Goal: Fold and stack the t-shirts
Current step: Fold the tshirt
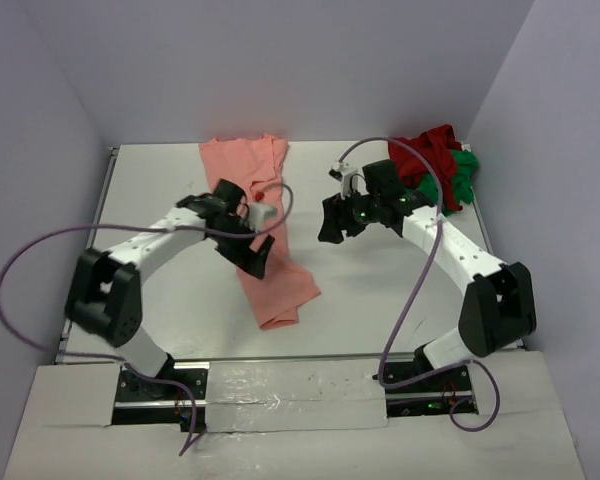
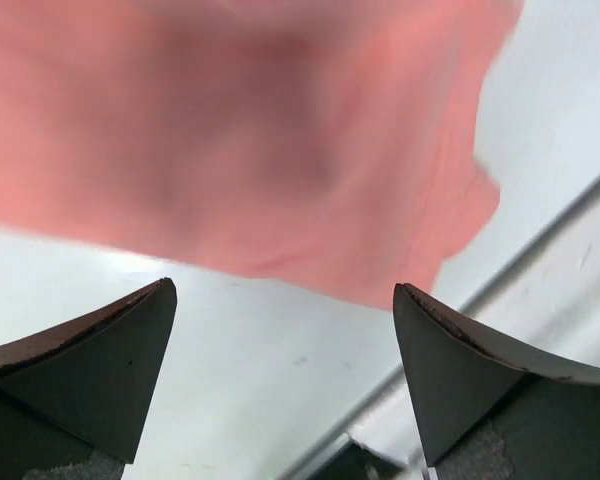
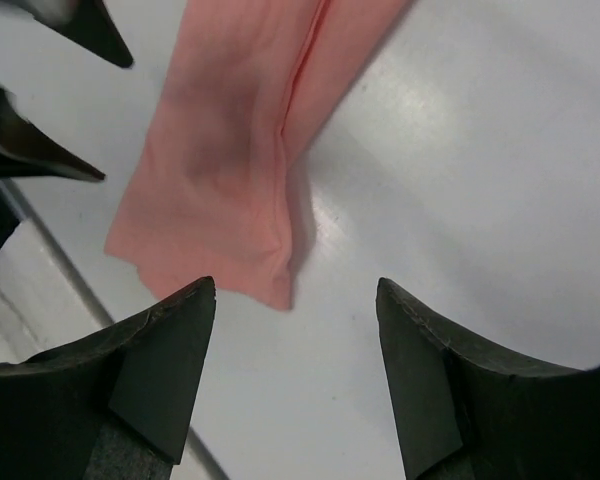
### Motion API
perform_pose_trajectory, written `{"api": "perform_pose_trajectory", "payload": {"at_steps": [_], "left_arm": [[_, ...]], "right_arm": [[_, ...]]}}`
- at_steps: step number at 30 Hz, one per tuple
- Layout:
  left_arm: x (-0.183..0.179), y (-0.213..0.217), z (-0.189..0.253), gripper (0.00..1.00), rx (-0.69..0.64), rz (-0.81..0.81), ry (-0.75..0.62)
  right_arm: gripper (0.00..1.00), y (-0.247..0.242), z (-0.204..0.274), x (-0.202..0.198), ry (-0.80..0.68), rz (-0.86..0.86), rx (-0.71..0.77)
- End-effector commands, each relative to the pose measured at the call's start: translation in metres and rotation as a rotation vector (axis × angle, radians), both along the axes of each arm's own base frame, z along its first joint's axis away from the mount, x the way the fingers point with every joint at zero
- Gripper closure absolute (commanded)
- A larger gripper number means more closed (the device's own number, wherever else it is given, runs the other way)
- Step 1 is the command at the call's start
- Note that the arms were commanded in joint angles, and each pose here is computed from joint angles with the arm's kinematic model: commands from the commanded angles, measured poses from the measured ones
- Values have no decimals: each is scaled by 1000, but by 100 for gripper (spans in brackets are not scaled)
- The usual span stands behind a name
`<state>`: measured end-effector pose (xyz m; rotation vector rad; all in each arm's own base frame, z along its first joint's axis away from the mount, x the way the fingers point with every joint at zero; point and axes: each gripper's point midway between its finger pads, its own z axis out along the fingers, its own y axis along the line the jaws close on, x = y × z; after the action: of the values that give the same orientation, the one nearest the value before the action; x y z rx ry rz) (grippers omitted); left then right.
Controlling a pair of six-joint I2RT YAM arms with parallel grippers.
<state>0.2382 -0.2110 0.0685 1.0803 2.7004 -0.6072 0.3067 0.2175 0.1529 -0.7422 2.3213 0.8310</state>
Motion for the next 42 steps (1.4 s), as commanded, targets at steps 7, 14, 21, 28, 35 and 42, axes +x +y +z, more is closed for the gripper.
{"api": "perform_pose_trajectory", "payload": {"at_steps": [7,14,21,28,35,42], "left_arm": [[49,45,189,1,-451,334,-702],[37,92,194,1,-400,531,-879],[71,148,187,1,-271,833,-1080],[107,180,125,16,-74,1019,-794],[85,170,97,14,-89,954,-429],[47,151,94,11,-133,847,-313]], "right_arm": [[27,-18,57,-5,-153,-128,9],[28,-44,61,-23,-259,-184,-59],[19,-94,84,17,-606,-484,-114],[10,-94,50,16,-403,-460,-222],[8,-60,22,-29,-129,-248,-148],[9,-33,19,-63,22,-87,-67]]}}
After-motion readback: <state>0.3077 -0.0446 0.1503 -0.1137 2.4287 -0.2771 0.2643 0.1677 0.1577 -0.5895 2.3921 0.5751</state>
